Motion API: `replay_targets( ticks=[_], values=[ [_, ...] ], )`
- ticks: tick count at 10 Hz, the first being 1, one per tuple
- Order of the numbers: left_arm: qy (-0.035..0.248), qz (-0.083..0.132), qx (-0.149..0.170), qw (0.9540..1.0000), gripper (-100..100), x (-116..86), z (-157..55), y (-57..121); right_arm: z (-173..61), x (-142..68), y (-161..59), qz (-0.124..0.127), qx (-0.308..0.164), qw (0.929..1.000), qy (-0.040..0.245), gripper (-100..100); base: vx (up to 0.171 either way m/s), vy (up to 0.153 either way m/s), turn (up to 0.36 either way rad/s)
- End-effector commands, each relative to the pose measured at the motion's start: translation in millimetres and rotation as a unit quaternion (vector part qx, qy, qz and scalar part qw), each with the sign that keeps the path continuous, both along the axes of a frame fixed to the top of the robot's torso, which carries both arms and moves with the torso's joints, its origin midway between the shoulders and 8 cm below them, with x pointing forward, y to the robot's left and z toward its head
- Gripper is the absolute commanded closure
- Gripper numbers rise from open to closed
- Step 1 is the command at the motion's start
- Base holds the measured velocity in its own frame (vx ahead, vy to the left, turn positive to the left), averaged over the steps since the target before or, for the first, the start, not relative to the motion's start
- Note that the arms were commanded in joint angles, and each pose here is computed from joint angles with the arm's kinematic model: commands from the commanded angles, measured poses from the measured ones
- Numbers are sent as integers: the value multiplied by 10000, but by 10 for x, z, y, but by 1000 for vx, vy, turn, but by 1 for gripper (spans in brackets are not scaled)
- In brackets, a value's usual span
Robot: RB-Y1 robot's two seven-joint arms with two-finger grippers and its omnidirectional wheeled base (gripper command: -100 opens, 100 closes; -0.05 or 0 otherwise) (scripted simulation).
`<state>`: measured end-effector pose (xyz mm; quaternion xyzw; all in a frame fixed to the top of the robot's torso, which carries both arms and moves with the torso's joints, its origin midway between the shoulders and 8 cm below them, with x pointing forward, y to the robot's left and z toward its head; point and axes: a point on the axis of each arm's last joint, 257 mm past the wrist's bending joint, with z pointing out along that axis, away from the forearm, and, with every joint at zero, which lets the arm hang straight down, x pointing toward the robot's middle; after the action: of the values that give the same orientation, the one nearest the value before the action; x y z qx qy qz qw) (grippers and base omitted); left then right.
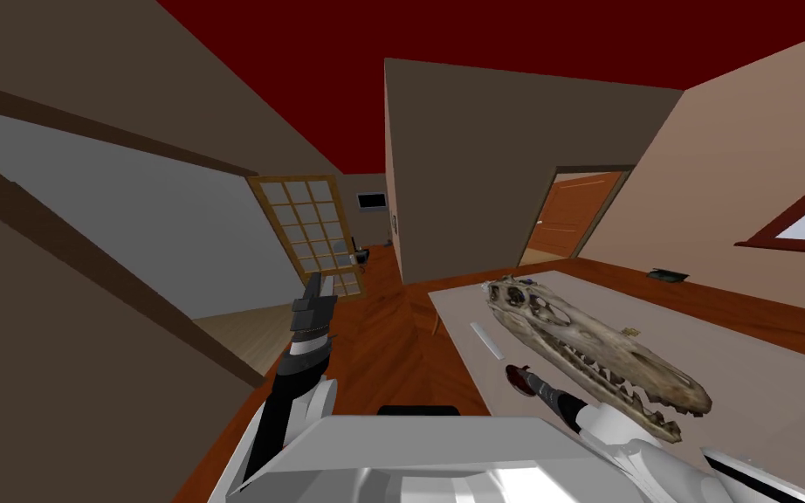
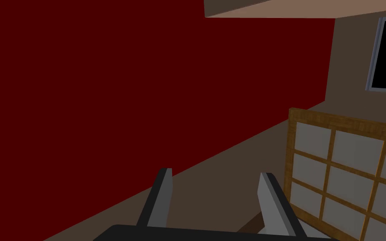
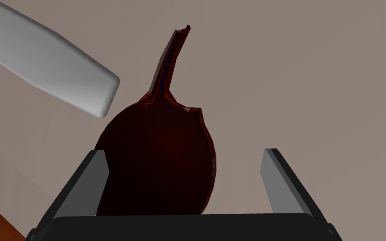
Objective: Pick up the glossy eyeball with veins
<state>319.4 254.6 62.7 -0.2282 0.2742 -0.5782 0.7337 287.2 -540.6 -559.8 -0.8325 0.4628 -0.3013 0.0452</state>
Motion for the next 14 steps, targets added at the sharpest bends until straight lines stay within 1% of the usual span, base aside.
replay_targets(
  ticks=[1,2,4,5,9,10,11,13,14],
  values=[
    [0,0,0,10000,0,0,0,0,-44,-10,0,-161,-1,9999,-4,-100,-55,-53,241],
    [0,0,0,10000,0,0,0,0,-81,-22,4,-282,1,9996,-1,-100,-82,-71,255],
    [0,0,0,10000,0,0,0,0,-73,-12,1,-264,8,9997,-14,-100,-45,-32,34],
    [1,0,0,10000,0,0,0,0,-74,-16,-1,-264,2,9997,-7,100,-5,-4,0],
    [0,0,0,10000,0,0,0,0,-74,-17,-3,-263,0,9997,-6,100,-1,-1,0],
    [0,0,0,10000,0,0,0,0,-74,-17,-3,-263,-1,9997,-5,0,0,0,0],
    [0,0,0,10000,0,0,0,0,-44,-10,0,-161,-1,9999,-4,100,52,35,-193],
    [1,1,0,10000,0,-1,0,0,-8,-3,-1,-40,0,10000,-3,100,65,55,-170],
    [0,1,0,10000,0,-1,0,0,26,-2,2,80,3,10000,3,100,63,61,-184]
  ],
)
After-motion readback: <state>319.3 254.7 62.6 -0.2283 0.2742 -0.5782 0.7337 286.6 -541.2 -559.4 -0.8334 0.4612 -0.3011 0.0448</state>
